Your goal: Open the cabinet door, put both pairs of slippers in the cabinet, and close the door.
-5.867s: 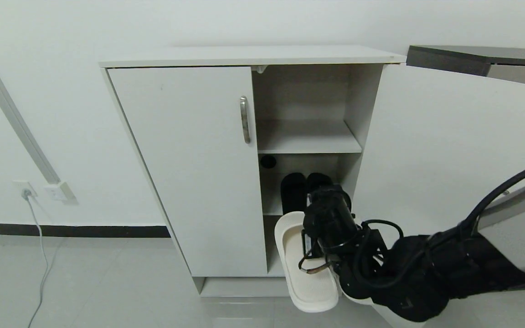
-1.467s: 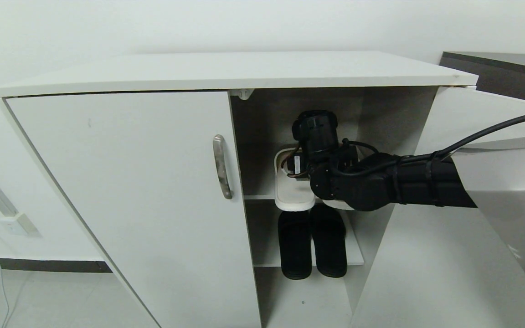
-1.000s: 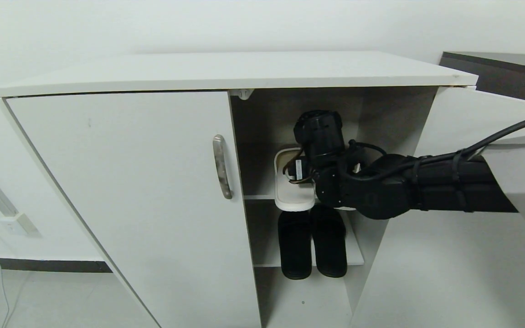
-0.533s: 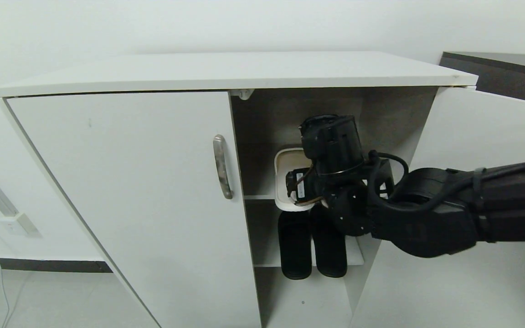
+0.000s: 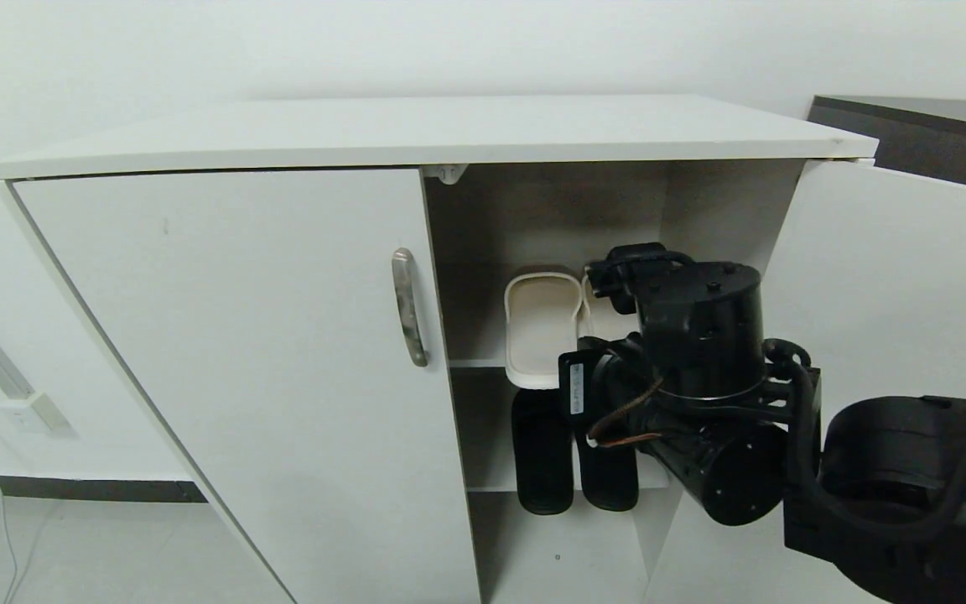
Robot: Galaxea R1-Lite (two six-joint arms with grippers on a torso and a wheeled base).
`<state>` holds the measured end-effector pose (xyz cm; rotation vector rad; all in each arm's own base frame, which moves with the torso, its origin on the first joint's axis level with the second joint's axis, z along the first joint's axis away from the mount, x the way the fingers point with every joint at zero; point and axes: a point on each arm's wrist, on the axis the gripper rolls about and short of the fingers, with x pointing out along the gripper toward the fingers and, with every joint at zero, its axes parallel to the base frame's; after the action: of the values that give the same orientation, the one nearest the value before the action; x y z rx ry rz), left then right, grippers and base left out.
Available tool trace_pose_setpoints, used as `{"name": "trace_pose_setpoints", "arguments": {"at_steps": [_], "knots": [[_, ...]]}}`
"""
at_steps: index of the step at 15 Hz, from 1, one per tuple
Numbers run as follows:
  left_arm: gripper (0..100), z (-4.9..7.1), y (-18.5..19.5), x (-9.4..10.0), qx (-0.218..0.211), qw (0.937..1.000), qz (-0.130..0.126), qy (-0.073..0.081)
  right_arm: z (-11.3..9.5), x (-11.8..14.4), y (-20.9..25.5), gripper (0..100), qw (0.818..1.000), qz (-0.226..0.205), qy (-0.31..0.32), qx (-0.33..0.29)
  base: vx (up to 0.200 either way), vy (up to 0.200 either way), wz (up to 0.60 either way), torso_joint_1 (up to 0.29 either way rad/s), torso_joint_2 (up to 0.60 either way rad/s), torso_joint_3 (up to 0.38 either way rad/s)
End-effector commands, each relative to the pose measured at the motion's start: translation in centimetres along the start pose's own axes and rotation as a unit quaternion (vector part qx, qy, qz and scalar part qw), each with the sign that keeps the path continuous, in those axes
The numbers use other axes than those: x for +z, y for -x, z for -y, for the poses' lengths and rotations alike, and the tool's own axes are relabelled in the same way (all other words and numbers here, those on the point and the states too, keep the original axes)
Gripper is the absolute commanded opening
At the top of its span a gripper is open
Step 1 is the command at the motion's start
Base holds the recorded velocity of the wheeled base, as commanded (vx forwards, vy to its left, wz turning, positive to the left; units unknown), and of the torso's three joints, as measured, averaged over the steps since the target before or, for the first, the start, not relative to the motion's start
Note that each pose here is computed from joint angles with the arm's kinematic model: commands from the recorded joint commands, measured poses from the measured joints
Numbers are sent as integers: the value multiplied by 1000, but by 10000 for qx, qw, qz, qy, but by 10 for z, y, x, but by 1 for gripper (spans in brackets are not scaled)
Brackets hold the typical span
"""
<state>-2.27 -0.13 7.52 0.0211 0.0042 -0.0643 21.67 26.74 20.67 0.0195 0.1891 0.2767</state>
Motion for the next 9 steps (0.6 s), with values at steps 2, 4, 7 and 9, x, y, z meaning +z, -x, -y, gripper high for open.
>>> {"name": "trace_pose_setpoints", "arguments": {"at_steps": [2,4,7,9], "knots": [[0,0,0,0,-1,10000,1,-1,2,-6,6,0,9999,16,102,57,0,0,0,0,0,0],[0,0,0,0,-1,10000,1,-1,0,-8,7,0,9999,8,113,93,0,0,0,0,0,0],[0,0,0,0,-1,10000,1,-1,-3,-8,10,0,9998,8,133,146,0,0,0,0,0,0],[0,0,0,0,-1,10000,1,-1,-6,-9,11,0,9997,1,145,182,0,0,0,0,0,0]]}}
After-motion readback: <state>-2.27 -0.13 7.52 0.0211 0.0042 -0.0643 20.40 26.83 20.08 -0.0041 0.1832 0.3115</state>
